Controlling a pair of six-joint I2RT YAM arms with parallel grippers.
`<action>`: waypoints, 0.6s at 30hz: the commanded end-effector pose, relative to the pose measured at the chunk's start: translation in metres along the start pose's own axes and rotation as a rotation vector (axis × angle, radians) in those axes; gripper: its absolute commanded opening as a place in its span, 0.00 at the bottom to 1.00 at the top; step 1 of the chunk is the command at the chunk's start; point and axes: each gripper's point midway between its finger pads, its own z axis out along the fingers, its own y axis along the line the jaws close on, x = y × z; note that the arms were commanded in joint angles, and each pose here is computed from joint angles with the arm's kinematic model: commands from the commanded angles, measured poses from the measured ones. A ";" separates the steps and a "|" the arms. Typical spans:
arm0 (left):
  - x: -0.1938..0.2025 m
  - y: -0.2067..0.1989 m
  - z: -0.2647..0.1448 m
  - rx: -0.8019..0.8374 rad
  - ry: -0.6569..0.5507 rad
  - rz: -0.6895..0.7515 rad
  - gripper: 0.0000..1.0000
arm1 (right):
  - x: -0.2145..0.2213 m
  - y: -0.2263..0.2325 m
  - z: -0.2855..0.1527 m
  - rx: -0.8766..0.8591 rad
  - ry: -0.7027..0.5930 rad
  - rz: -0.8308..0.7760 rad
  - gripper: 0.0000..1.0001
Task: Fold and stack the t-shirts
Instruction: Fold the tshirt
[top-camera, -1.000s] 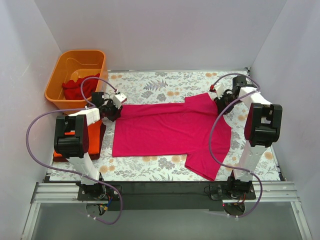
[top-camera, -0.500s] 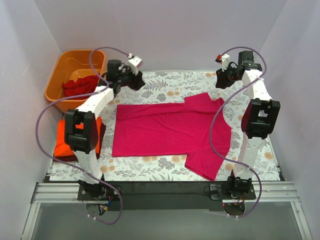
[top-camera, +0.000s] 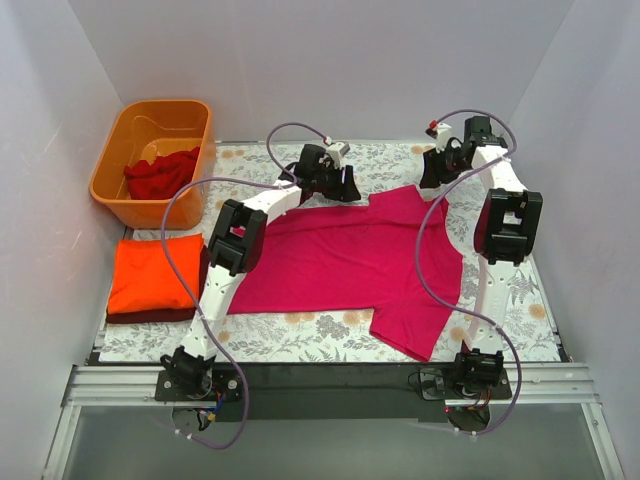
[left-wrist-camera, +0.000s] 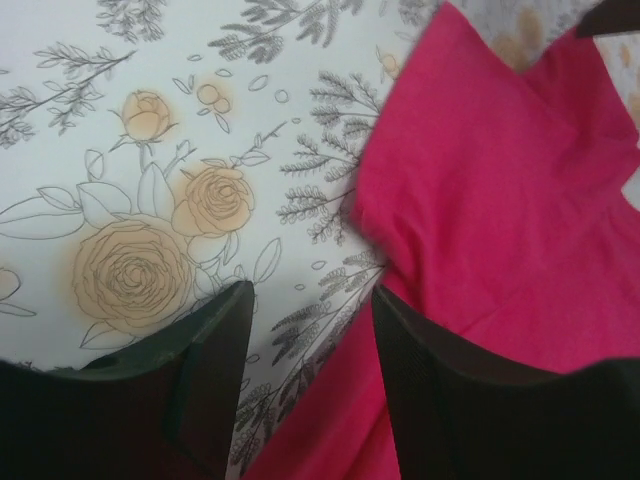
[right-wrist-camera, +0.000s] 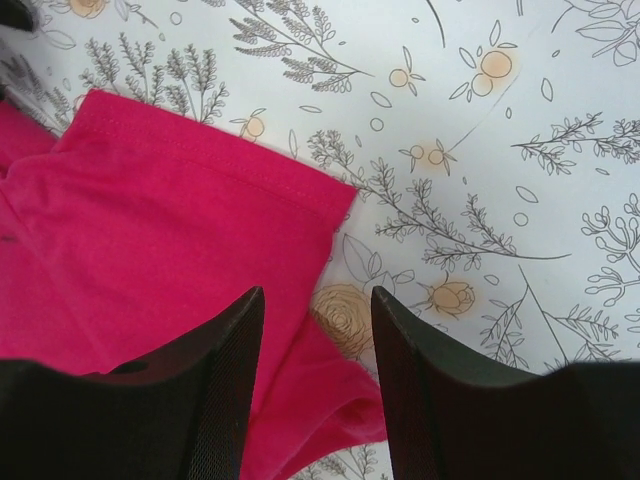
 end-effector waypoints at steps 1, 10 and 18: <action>-0.050 -0.020 -0.009 0.011 -0.113 -0.002 0.50 | -0.019 -0.009 0.007 0.033 -0.060 -0.011 0.54; -0.014 -0.028 0.016 0.044 -0.056 -0.047 0.49 | -0.001 -0.010 0.031 0.015 -0.047 0.037 0.55; 0.012 -0.042 0.036 0.053 -0.020 -0.062 0.49 | 0.012 -0.006 0.052 -0.002 -0.020 0.057 0.55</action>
